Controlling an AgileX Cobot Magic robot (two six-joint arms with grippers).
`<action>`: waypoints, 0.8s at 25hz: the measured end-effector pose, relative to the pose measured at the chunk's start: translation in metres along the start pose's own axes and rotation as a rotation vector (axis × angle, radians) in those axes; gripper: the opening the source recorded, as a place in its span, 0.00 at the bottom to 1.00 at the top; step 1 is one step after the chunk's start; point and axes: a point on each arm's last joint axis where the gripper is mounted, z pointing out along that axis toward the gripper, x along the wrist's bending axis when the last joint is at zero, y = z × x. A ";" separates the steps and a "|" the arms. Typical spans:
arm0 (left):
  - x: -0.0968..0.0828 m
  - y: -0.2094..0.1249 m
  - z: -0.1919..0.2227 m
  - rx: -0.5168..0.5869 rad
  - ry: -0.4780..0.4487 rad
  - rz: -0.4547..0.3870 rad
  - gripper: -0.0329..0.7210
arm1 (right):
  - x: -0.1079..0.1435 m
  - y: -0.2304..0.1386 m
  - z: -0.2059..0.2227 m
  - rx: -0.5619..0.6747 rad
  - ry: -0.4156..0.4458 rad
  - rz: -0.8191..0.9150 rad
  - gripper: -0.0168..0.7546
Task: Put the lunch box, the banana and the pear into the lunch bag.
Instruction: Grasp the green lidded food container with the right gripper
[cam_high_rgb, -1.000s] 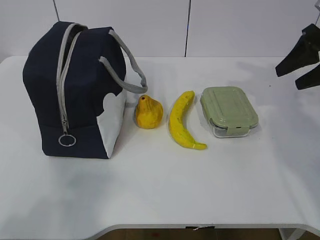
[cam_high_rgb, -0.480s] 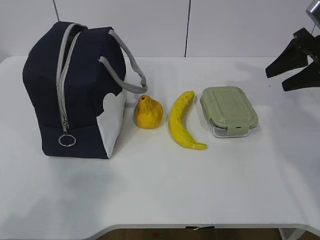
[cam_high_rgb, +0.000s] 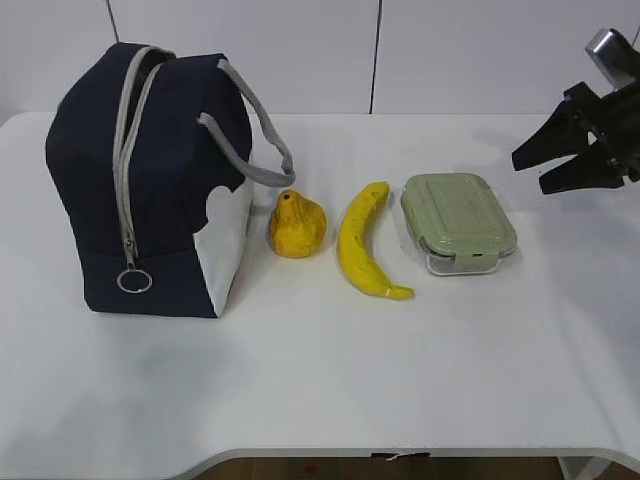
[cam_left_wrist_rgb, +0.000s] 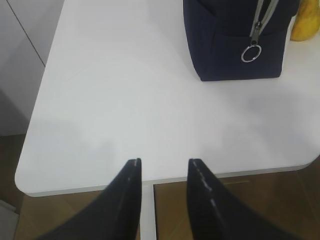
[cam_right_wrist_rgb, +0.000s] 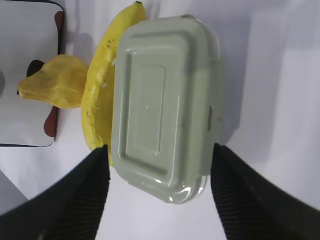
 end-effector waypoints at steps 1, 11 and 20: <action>0.000 0.000 0.000 0.000 0.000 0.000 0.36 | -0.003 0.001 0.003 -0.003 0.009 0.002 0.68; 0.000 0.000 0.000 0.000 0.000 0.000 0.36 | -0.032 0.007 0.033 0.014 0.053 0.025 0.66; 0.000 0.000 0.000 0.000 0.000 0.000 0.36 | -0.048 0.005 0.052 0.019 0.096 0.037 0.63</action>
